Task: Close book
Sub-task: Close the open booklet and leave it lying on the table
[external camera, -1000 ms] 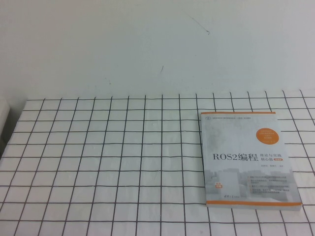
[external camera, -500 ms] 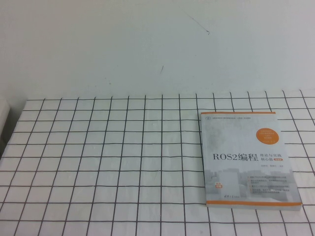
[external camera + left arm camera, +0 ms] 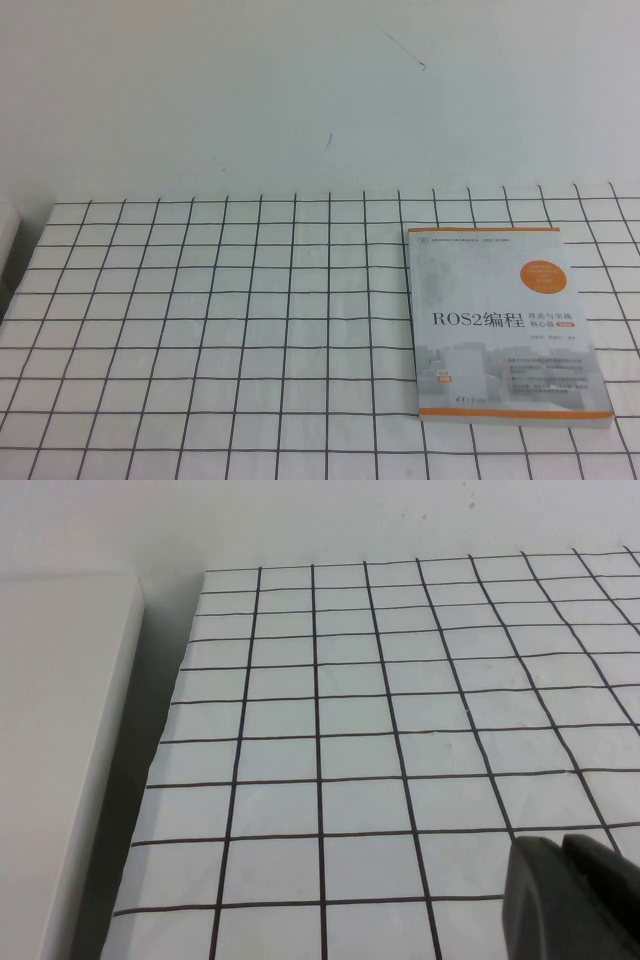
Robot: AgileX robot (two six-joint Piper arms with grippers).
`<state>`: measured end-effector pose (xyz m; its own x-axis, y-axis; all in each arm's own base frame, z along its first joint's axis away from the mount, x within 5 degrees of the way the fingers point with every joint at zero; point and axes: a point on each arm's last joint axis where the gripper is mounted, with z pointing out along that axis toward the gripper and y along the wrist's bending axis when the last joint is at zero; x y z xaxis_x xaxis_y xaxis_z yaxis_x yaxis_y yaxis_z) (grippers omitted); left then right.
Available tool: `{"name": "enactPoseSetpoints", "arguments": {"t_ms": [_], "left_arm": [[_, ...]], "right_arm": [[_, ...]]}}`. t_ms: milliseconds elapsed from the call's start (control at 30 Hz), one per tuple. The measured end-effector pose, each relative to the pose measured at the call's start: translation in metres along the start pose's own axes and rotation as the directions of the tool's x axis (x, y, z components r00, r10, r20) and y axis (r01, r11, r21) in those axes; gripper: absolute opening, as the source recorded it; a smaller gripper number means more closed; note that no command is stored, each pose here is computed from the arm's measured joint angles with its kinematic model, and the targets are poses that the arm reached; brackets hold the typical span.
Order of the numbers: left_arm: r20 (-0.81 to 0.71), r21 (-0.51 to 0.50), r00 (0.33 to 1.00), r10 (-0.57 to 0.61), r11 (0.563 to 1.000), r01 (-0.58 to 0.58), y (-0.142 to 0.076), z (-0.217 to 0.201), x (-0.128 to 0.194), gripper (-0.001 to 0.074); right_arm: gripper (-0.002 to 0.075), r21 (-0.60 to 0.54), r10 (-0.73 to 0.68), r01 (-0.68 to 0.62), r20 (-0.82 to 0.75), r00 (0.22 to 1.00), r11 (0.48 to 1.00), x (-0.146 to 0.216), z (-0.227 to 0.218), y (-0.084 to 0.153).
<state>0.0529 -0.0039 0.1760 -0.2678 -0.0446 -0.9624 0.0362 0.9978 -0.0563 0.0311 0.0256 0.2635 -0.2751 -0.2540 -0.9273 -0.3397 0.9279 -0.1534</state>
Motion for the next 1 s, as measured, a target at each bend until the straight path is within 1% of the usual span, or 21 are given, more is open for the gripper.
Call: {"name": "enactPoseSetpoints", "arguments": {"t_ms": [133,267,400,500,600,733,900,1000], "left_arm": [[-0.001,0.000,1.000,0.000,1.000,0.000,0.000,0.000,0.000,-0.0004],[-0.001,0.000,1.000,0.000,1.000,0.000,0.000,0.000,0.000,-0.0004],[-0.001,0.000,1.000,0.000,1.000,0.000,0.000,0.000,0.000,-0.0004],[-0.002,0.000,1.000,0.000,1.000,0.000,0.000,0.000,0.000,-0.0004],[-0.002,0.000,1.000,0.000,1.000,0.000,0.000,0.000,0.000,-0.0004],[-0.002,0.000,1.000,0.000,1.000,0.000,0.000,0.000,0.000,-0.0004],[-0.002,0.000,1.000,0.000,1.000,0.000,0.000,0.000,0.000,-0.0004],[-0.002,0.000,1.000,0.000,1.000,0.000,0.000,0.000,0.000,-0.0004]], "right_arm": [[-0.0003,0.107,-0.117,0.114,0.021,0.993,0.988,-0.002,0.001,-0.010],[-0.0003,0.207,-0.155,0.131,0.104,0.982,0.970,0.002,0.008,-0.017],[-0.0003,0.296,-0.209,0.146,0.194,0.958,0.944,0.022,0.019,-0.020],[-0.0003,0.326,-0.224,0.149,0.205,0.953,0.934,0.045,0.031,-0.019],[-0.0003,0.311,-0.157,0.090,0.197,0.968,0.946,0.062,0.040,-0.018],[-0.0003,0.278,-0.064,0.014,0.172,0.983,0.961,0.069,0.042,-0.017],[-0.0003,0.251,0.100,-0.102,0.021,0.995,0.963,0.085,0.045,-0.014],[-0.0003,0.255,0.129,-0.126,0.004,0.992,0.959,0.087,0.044,-0.014]]}}
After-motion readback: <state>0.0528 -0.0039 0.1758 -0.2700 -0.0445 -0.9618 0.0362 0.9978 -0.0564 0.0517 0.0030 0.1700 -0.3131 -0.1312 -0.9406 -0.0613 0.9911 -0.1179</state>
